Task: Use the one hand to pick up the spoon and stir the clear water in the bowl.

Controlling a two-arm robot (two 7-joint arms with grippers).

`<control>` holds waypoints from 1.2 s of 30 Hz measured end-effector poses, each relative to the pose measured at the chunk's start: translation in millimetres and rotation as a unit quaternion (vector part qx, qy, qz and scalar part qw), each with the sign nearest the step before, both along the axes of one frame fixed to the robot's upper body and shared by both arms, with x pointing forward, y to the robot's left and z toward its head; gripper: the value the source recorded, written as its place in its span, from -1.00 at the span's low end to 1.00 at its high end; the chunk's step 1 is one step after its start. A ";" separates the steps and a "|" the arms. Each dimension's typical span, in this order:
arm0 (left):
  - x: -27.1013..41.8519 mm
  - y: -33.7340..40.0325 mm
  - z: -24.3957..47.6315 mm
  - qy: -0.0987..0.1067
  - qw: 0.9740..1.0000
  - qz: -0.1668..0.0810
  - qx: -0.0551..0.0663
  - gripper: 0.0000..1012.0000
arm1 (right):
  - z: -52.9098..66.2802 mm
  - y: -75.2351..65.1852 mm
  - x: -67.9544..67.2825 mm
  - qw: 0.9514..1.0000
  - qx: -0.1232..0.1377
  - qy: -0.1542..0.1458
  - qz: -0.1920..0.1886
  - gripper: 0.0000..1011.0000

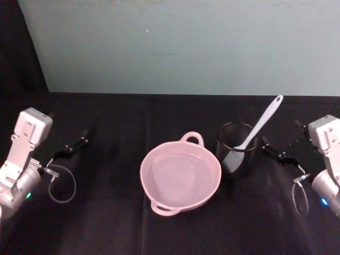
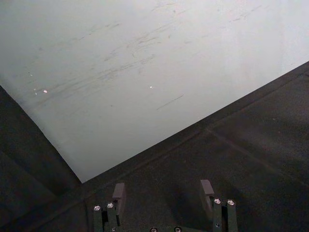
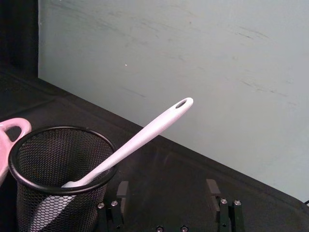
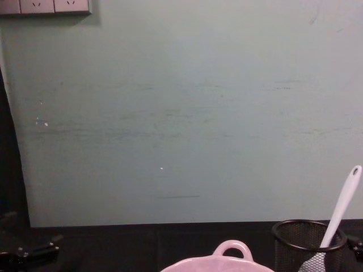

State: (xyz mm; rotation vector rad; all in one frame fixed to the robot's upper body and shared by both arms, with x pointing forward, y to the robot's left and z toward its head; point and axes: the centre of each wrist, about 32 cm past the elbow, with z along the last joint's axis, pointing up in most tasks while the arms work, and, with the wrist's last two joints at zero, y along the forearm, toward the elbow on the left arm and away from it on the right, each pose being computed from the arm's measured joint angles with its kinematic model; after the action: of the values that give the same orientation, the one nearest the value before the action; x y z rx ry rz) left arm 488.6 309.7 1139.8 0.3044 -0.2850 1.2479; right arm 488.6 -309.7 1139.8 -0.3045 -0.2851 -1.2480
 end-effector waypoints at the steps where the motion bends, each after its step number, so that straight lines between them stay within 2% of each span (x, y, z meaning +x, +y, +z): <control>1: 0.0 0.0 0.0 0.000 1.000 0.000 0.000 0.99 | 0.0 0.0 0.0 1.000 0.000 0.000 0.000 0.98; 11: 0.0 0.0 0.0 0.000 1.000 0.000 0.000 0.99 | 0.2 -0.5 -0.3 1.000 0.000 0.000 0.000 0.98; 17: 0.0 0.0 0.0 0.000 1.000 0.000 0.000 0.99 | 1.9 -5.6 -7.9 1.000 -0.001 0.006 -0.009 0.98; 23: 0.0 0.0 0.0 0.000 1.000 0.000 0.000 0.99 | 3.3 -13.3 -23.5 0.999 0.030 0.012 -0.021 0.98; 25: 0.0 0.0 0.0 0.000 1.000 0.000 0.000 0.99 | 4.6 -16.1 -28.6 0.998 0.056 0.014 -0.016 0.98; 26: 0.0 0.0 0.0 0.000 1.000 0.000 0.000 0.99 | 6.0 -17.9 -31.2 0.997 0.077 0.015 -0.010 0.98; 27: 0.0 0.0 0.0 0.000 1.000 0.000 0.000 0.99 | 6.0 -17.9 -31.2 0.997 0.077 0.015 -0.010 0.98; 28: 0.0 0.0 0.0 0.000 1.000 0.000 0.000 0.99 | 6.8 -18.8 -33.8 0.995 0.101 0.016 -0.003 0.98; 29: 0.0 0.0 0.0 0.000 1.000 0.000 0.000 0.99 | 7.7 -19.2 -34.7 0.993 0.113 0.017 0.000 0.98; 30: 0.0 0.0 0.0 0.000 1.000 0.000 0.000 0.99 | 9.4 -19.9 -36.1 0.991 0.135 0.019 0.007 0.98; 33: 0.0 0.0 0.0 0.000 1.000 0.000 0.000 0.99 | 11.4 -20.5 -37.4 0.985 0.170 0.023 0.020 0.98; 35: 0.0 0.0 0.0 0.000 1.000 0.000 0.000 0.99 | 14.4 -21.0 -37.3 0.975 0.217 0.031 0.037 0.98; 36: 0.0 0.0 0.0 0.000 1.000 0.000 0.000 0.99 | 15.1 -21.1 -37.1 0.972 0.229 0.033 0.040 0.98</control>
State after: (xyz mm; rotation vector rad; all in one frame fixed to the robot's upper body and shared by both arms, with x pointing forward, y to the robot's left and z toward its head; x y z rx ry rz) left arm 488.6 309.7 1139.8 0.3044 -0.2850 1.2480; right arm 451.6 -330.8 1154.9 0.0619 0.0523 -1.1838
